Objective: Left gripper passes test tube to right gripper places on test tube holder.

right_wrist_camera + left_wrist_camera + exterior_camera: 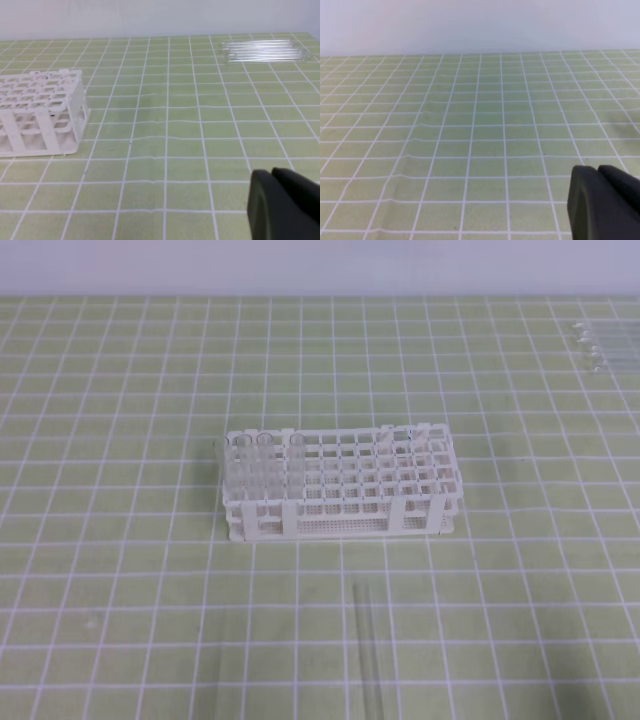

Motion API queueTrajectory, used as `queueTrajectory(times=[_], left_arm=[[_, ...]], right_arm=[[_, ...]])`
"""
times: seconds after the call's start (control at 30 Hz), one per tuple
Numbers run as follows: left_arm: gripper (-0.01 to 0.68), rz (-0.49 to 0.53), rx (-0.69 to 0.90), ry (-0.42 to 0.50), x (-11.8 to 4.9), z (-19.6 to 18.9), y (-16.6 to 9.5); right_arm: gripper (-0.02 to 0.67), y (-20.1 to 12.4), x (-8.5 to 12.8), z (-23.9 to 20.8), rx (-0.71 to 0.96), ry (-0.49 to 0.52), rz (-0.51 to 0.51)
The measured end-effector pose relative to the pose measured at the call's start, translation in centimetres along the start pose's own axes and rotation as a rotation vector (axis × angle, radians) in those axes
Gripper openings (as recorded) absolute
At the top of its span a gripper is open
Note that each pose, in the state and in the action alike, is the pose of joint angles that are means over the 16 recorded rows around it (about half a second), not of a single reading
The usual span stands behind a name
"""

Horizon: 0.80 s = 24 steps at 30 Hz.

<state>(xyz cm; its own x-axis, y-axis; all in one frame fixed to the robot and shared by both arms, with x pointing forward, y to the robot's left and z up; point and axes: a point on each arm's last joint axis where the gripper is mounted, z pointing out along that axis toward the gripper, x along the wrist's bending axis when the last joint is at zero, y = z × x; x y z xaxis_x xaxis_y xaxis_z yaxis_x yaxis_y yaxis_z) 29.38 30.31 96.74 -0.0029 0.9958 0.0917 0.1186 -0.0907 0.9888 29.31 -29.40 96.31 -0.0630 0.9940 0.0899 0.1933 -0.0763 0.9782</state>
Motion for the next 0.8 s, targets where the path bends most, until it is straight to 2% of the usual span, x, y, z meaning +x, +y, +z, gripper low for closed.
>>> queueTrajectory(times=[0.23,0.33,0.6,0.8], left_arm=[[-0.003,-0.006,-0.007,0.000,0.0,0.0,0.0],[-0.003,-0.059,-0.012,-0.006,-0.1,-0.1,0.0],[-0.003,-0.372,-0.084,-0.042,-0.2,-0.1,0.7],[-0.003,-0.641,-0.229,-0.078,0.0,-0.3,2.0]], right_arm=[[-0.018,0.0,0.0,0.0,0.000,0.000,0.000],[-0.018,0.0,0.0,0.0,0.000,0.000,0.000],[-0.018,0.0,0.0,0.0,0.000,0.000,0.000],[-0.018,0.0,0.0,0.0,0.000,0.000,0.000]])
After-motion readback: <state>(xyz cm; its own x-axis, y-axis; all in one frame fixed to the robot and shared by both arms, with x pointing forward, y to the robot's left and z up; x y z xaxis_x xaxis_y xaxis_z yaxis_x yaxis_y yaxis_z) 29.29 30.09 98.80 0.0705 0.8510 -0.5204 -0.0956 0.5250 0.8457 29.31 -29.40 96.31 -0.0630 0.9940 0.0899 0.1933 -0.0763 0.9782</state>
